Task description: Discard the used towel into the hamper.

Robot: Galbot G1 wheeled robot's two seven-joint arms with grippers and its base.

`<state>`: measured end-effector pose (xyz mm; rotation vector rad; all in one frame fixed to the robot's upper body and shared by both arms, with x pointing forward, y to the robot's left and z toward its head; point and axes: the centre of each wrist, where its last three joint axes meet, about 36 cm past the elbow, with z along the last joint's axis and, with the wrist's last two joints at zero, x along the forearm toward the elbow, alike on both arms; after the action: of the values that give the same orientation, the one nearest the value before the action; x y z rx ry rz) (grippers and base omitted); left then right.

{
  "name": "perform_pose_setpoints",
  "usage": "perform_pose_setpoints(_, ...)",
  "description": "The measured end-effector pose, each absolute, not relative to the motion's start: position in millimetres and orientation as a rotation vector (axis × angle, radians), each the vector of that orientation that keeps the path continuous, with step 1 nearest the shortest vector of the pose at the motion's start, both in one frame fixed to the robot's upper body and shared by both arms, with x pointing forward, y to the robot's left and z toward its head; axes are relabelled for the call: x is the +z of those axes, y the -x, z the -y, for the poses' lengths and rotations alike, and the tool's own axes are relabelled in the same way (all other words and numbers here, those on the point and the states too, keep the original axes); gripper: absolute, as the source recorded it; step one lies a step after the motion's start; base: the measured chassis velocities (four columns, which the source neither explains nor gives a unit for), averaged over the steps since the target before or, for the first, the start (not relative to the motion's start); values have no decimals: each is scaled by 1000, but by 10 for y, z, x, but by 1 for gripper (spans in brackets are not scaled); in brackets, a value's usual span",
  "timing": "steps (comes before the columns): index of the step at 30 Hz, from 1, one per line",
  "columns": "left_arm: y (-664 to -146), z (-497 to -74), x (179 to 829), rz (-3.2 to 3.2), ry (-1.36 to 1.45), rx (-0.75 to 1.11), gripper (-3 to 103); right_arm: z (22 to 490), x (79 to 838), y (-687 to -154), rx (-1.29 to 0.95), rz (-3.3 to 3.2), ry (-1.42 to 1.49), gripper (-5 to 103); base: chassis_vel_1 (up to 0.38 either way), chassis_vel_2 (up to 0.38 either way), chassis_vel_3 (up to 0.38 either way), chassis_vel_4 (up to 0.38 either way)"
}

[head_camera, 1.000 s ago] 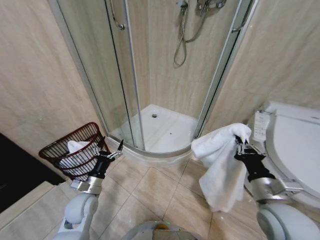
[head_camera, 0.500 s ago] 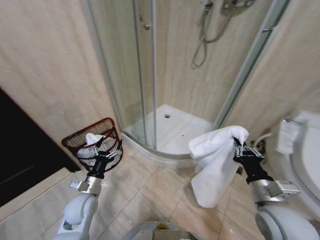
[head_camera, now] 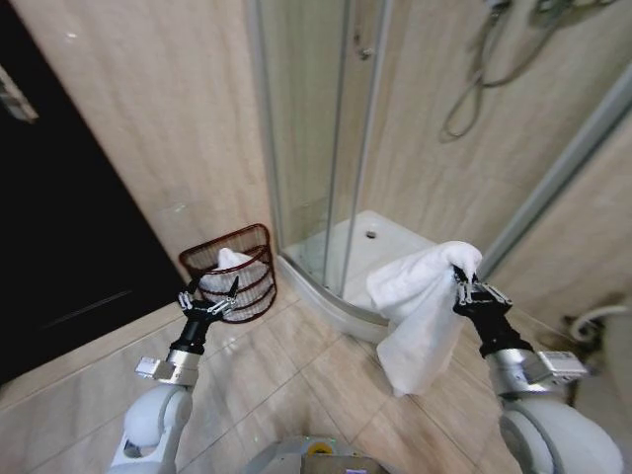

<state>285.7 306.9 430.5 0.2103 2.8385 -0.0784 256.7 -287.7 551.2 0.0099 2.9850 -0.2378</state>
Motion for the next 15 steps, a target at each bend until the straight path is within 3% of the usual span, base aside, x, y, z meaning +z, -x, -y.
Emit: perform_pose_setpoints(15,-2773,-2935,4353,-2841,-175,-58,100,2909,5588,-2624,-195,-2968,18,4,108,112,113,114)
